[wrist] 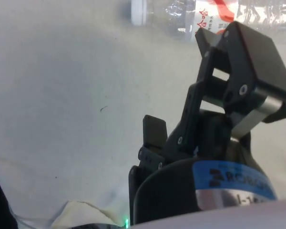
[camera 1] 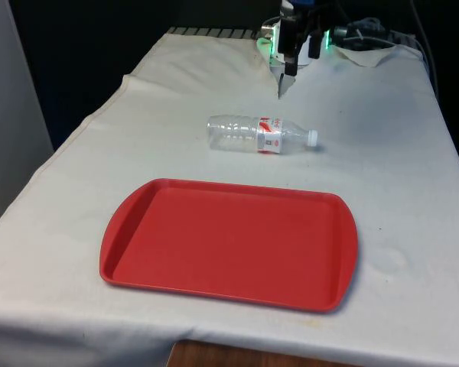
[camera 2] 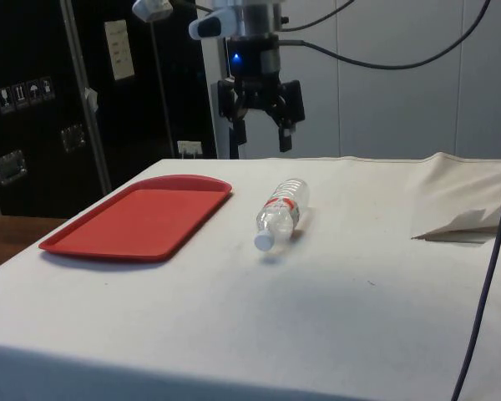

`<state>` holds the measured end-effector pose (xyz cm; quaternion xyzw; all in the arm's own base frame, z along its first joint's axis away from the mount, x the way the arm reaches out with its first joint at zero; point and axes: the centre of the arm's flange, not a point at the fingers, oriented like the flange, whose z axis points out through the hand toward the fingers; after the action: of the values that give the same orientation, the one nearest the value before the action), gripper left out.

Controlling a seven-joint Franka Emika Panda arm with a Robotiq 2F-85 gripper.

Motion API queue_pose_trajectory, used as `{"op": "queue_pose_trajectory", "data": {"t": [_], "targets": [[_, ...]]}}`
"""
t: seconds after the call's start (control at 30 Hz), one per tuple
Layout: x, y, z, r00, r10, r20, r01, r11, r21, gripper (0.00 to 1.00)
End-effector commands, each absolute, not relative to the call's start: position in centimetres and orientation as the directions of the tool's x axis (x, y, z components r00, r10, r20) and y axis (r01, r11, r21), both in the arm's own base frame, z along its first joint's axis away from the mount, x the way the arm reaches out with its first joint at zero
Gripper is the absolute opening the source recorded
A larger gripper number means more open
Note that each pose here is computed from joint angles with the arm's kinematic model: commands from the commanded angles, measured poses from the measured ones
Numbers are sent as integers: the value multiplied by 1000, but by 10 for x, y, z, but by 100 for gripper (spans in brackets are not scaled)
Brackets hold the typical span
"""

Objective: Place the bottle upright on the tray.

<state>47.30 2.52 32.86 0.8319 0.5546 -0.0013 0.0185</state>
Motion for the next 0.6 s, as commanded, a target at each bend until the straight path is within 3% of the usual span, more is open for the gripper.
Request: {"op": "queue_pose_trajectory", "data": {"t": [0.0, 0.57], "targets": [[473, 25, 327, 370, 929, -30, 929, -369, 43, 100], [473, 24, 321, 261, 963, -65, 965, -259, 37, 100]]}}
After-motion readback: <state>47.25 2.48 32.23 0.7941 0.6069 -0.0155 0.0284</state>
